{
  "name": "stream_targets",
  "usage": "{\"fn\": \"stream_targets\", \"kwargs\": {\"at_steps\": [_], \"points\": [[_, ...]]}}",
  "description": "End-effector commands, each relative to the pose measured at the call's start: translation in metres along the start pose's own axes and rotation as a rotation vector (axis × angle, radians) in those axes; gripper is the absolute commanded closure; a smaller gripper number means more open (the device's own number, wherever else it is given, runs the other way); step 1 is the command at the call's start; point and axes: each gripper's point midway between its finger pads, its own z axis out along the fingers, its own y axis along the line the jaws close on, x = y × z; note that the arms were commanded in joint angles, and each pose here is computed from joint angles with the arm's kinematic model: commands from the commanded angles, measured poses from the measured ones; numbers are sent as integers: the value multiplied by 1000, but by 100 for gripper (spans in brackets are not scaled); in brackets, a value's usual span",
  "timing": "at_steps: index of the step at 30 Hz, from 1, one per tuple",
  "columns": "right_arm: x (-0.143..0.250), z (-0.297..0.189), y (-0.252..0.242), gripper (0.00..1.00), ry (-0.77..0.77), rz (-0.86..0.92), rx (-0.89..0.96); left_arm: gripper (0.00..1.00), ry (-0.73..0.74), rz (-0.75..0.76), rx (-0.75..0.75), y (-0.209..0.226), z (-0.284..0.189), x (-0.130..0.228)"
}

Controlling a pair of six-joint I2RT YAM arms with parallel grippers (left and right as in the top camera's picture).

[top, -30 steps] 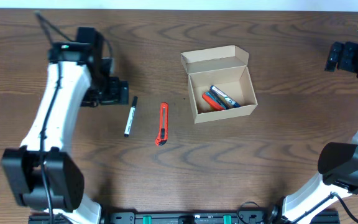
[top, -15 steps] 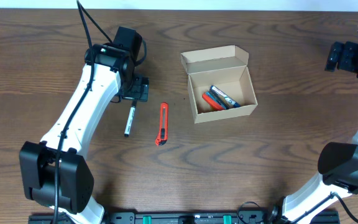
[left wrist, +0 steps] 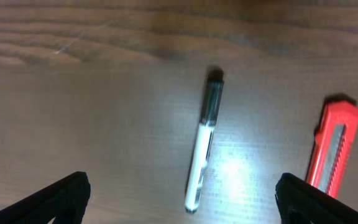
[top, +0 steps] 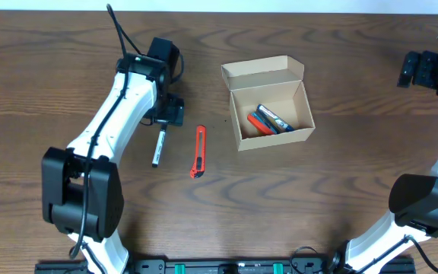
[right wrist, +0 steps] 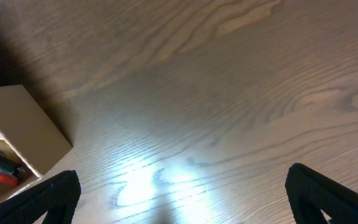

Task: Pack container
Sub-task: 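Lower the left gripper and grasp the black-capped white marker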

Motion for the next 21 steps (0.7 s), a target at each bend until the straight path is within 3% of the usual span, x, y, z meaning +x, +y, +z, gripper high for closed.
{"fn": "stream_targets", "kwargs": {"at_steps": [1,11,21], "points": [[-1,-9,-2,1,-27,16,-3,5,16,-16,-17,2,11,4],[-1,-9,-2,1,-27,16,-3,5,88,-56,135,-2,39,23],[-1,-9,-2,1,-27,16,-3,5,129,-57,153,12,57,38]]}}
